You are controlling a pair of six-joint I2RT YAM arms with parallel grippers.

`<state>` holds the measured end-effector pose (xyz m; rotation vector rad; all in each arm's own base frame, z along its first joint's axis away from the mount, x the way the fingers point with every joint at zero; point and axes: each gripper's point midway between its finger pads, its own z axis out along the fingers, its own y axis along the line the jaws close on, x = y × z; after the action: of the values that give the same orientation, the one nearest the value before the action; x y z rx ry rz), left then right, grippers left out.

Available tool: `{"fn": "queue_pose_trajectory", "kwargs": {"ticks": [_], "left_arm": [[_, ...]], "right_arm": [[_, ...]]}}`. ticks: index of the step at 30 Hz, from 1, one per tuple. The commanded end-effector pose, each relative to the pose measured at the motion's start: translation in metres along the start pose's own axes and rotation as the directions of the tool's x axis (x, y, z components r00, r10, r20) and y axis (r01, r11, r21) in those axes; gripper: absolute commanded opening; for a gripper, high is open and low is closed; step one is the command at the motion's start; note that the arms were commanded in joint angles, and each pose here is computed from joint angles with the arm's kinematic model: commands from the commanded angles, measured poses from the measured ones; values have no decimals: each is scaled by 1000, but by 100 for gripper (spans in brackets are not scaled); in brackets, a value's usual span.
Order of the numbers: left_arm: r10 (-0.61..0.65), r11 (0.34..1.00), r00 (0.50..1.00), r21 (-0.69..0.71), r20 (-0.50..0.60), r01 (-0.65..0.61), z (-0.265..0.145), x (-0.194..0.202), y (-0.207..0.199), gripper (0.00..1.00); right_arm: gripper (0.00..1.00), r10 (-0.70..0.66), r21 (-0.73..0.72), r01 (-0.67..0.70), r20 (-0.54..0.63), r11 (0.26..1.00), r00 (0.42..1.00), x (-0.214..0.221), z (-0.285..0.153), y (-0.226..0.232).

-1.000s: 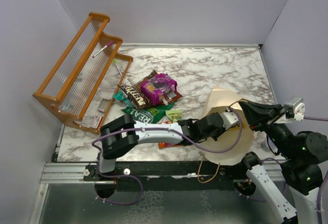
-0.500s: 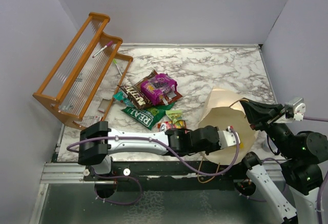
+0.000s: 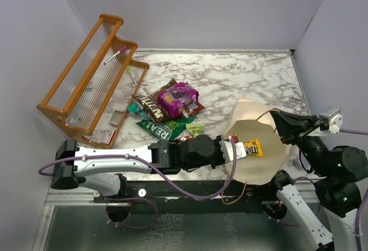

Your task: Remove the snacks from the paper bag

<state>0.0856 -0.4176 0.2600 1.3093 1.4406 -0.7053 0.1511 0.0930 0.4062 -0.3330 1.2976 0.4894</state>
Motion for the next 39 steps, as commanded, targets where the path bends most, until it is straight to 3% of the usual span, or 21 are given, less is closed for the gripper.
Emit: {"fn": "queue_pose_trajectory", "kwargs": {"ticks": [1,7,12,16,19,24,29,39], "left_arm": [[3,999,1000,-48,1,-3,-13,-1,11,0],[-38,999,997,-25,72,40,-36,-21,12,0],[-28,989,994,-144,103,43,-61,-33,39,0],[-27,986,989,-162,143,51,-81,-44,47,0],[-33,956,987,-282,158,77,-97,-42,70,0],[-139,787,978,-583,154,203,-120,-2,128,0],[-355,682,928,-647,116,342,-113,62,176,0],[-522,695,845,-633,-119,341,-55,169,178,0]], "right_arm": [[2,18,101,-21,28,995,999,2,0,-18],[2,45,179,-52,44,982,998,5,2,-31],[2,45,186,-52,45,981,998,8,0,-33],[2,50,200,-58,48,978,998,12,-2,-35],[2,50,205,-60,51,977,997,12,-2,-36],[2,48,179,-58,57,982,997,9,-1,-31],[2,47,158,-55,57,986,997,5,1,-28],[2,57,129,-65,59,990,997,-3,1,-21]]}}
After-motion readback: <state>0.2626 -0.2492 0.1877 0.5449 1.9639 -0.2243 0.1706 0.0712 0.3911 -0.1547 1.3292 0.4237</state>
